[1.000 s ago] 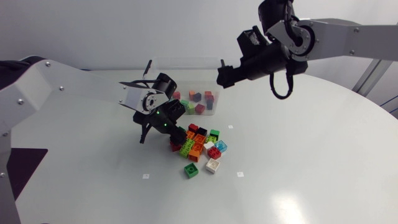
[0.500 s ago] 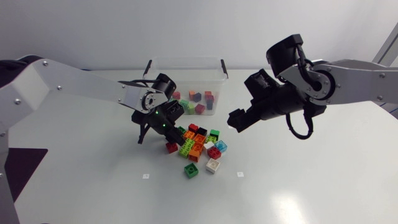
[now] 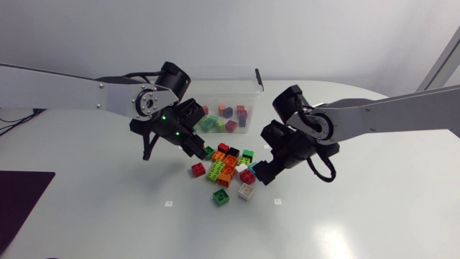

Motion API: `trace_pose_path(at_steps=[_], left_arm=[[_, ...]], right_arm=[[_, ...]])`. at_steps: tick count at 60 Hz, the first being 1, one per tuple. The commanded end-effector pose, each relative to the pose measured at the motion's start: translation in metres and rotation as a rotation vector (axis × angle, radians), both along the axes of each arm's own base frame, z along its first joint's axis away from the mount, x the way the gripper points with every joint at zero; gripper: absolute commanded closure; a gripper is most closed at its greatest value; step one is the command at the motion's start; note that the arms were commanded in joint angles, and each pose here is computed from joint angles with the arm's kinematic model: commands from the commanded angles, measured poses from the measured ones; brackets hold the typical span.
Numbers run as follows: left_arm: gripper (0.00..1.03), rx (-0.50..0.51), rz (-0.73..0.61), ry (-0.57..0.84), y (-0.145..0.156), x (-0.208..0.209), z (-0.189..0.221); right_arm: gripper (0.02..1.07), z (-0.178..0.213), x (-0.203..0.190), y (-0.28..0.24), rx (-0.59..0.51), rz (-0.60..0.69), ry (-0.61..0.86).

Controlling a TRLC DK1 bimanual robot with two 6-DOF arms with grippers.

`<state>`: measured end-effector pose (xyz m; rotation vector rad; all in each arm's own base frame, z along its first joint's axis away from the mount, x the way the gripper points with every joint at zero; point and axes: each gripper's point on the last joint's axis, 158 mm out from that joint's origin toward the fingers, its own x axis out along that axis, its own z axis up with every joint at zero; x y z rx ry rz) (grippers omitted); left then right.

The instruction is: Place the duplo bricks in the container

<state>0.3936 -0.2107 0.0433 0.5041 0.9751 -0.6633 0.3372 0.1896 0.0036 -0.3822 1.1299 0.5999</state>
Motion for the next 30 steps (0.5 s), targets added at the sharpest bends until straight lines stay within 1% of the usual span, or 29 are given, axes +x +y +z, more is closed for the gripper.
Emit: trace_pose_path(at_steps=[1, 7, 14, 30], left_arm=[[0.7, -0.011, 0.021, -0.026, 0.008, -0.003, 0.017], [0.7, -0.023, 0.022, -0.062, 0.012, 0.0, 0.035], [0.7, -0.029, 0.021, -0.08, 0.013, 0.001, 0.044], [0.7, -0.056, 0.026, -0.147, 0.012, 0.012, 0.075]], right_arm=[[0.1, -0.002, 0.01, 0.008, -0.01, 0.005, -0.005], [0.1, -0.008, 0.02, 0.011, -0.023, -0.001, -0.008], [0.1, -0.018, 0.028, 0.015, -0.048, -0.001, -0.011], [0.1, -0.028, 0.038, 0.017, -0.073, -0.004, -0.007]])
